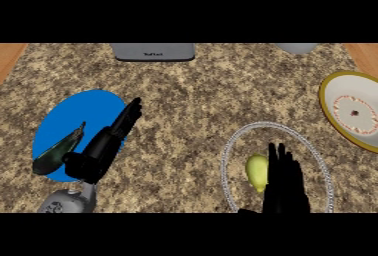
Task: Pick the lemon from the placemat and place it in the bowl
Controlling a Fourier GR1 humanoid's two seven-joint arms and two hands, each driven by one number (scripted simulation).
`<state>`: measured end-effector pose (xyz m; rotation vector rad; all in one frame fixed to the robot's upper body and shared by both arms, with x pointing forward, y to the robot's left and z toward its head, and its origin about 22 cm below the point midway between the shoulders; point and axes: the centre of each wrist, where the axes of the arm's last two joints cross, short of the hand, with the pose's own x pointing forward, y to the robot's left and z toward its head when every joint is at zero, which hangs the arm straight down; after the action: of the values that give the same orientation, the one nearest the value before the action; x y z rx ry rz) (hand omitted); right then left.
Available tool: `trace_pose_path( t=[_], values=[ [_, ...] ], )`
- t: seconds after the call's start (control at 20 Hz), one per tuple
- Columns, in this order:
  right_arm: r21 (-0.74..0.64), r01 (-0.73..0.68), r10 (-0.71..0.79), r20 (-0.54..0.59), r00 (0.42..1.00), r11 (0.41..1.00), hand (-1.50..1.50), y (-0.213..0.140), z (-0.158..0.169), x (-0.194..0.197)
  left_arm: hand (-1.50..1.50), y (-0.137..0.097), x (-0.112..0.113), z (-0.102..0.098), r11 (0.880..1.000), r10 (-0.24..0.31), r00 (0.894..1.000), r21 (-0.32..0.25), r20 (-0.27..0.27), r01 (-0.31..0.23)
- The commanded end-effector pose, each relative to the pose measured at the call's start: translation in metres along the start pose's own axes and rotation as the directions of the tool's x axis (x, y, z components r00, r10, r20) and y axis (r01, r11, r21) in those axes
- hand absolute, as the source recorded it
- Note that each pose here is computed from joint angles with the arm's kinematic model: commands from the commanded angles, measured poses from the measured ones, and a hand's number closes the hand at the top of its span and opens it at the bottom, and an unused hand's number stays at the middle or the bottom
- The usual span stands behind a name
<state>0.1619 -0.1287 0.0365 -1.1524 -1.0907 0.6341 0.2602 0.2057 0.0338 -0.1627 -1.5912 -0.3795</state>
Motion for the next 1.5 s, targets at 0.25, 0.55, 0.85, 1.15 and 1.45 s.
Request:
trace_pose_path(
  t=[0.25, 0.55, 0.85, 1.15, 1.45],
  values=[
    [0.048, 0.022, -0.021, -0.029, 0.999, 0.999, -1.5, 0.014, -0.016, -0.029, 0.0, -0.005, -0.003, 0.002, 1.0, 0.006, 1.0, -0.01, -0.006, -0.006],
    [0.035, 0.032, -0.032, -0.02, 0.999, 0.999, -1.5, 0.03, -0.045, 0.001, 0.0, 0.014, 0.002, -0.005, 1.0, 0.002, 1.0, -0.007, -0.002, -0.002],
    [0.006, 0.019, -0.019, 0.088, 0.996, 1.0, 1.5, 0.028, -0.06, -0.032, 0.0, -0.011, -0.002, 0.002, 1.0, -0.004, 1.0, 0.001, -0.011, 0.004],
    [-0.09, 0.025, -0.015, 0.111, 0.994, 0.996, 1.5, 0.036, -0.058, -0.022, 0.0, -0.012, 0.007, -0.006, 1.0, 0.005, 1.0, 0.0, 0.014, -0.005],
    [0.169, -0.159, 0.1, 0.315, 0.944, 0.973, 1.5, 0.025, -0.066, -0.052, 0.0, 0.002, 0.007, -0.009, 1.0, -0.013, 1.0, -0.008, 0.009, 0.013]
  ],
)
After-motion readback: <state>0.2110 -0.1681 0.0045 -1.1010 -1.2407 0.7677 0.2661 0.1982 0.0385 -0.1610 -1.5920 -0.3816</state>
